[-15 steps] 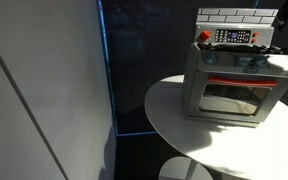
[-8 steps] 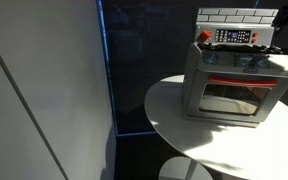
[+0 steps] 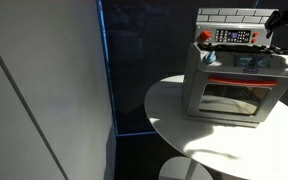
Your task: Press a button on the stove
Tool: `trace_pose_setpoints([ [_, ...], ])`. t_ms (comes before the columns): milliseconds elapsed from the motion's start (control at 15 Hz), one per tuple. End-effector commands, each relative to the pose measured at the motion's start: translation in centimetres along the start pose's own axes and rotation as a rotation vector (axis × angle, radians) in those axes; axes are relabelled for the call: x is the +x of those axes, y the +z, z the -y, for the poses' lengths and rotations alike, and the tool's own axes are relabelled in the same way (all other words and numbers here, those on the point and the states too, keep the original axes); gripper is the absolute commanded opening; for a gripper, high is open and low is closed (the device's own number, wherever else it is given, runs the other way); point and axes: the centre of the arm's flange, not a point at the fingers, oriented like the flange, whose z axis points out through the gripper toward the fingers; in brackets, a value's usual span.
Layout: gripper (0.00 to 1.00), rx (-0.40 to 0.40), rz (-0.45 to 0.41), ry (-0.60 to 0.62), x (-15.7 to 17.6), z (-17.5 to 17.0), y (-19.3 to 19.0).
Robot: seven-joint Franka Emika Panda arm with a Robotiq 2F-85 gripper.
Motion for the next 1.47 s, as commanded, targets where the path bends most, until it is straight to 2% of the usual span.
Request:
trace_pose_setpoints([
  [0, 1.0, 0.006, -0.049, 0.043, 2.1, 1.0, 0.0],
  [733, 1.0, 0.021, -0.077, 0.07, 4.4, 2.7, 0.8],
  [1400, 1.0, 0.021, -0.08, 0.068, 5.0, 3.7, 1.5],
])
